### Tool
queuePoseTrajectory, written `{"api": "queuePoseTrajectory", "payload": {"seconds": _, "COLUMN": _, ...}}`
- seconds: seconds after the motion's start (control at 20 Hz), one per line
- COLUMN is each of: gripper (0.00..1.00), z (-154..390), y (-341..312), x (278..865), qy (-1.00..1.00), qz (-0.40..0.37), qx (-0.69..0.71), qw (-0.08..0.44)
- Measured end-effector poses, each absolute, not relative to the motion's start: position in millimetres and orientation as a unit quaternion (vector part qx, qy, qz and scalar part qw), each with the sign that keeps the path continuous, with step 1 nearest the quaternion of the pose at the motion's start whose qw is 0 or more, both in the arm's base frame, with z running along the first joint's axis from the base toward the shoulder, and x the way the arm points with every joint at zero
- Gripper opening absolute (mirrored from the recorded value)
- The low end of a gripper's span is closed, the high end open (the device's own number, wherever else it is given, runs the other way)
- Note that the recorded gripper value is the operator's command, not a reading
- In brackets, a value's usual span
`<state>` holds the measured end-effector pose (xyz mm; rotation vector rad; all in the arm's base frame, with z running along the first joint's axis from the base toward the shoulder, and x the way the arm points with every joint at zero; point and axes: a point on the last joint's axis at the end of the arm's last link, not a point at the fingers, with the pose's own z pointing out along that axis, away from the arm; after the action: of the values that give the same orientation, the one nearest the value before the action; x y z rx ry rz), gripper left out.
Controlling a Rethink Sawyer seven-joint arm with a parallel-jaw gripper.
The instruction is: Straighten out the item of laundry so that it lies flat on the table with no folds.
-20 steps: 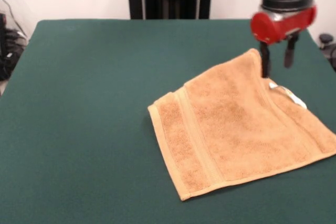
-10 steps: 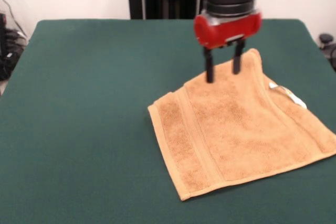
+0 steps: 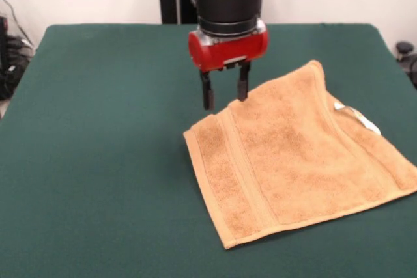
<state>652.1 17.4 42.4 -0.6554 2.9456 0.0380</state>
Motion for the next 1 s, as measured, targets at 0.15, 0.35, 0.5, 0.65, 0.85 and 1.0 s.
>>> {"api": "queuePoseTrajectory", "payload": {"seconds": 0.15, "gripper": 1.00, "z": 40.3, "y": 12.2, "x": 649.3, "qy": 0.975, "qz": 0.014, "qx": -0.212, "qw": 0.063}}
{"api": "queuePoseTrajectory", "payload": {"seconds": 0.35, "gripper": 1.00, "z": 39.1, "y": 8.2, "x": 649.7, "qy": 0.975, "qz": 0.013, "qx": -0.206, "qw": 0.077}}
{"api": "queuePoseTrajectory", "payload": {"seconds": 0.5, "gripper": 1.00, "z": 39.2, "y": 6.1, "x": 653.6, "qy": 0.976, "qz": 0.013, "qx": -0.198, "qw": 0.093}}
{"api": "queuePoseTrajectory", "payload": {"seconds": 0.65, "gripper": 1.00, "z": 41.5, "y": 0.0, "x": 664.9, "qy": 0.976, "qz": 0.015, "qx": -0.170, "qw": 0.132}}
{"api": "queuePoseTrajectory", "payload": {"seconds": 0.85, "gripper": 1.00, "z": 45.4, "y": -7.4, "x": 674.6, "qy": 0.977, "qz": 0.022, "qx": -0.127, "qw": 0.169}}
{"api": "queuePoseTrajectory", "payload": {"seconds": 1.0, "gripper": 1.00, "z": 47.7, "y": -16.2, "x": 678.9, "qy": 0.977, "qz": 0.025, "qx": -0.092, "qw": 0.190}}
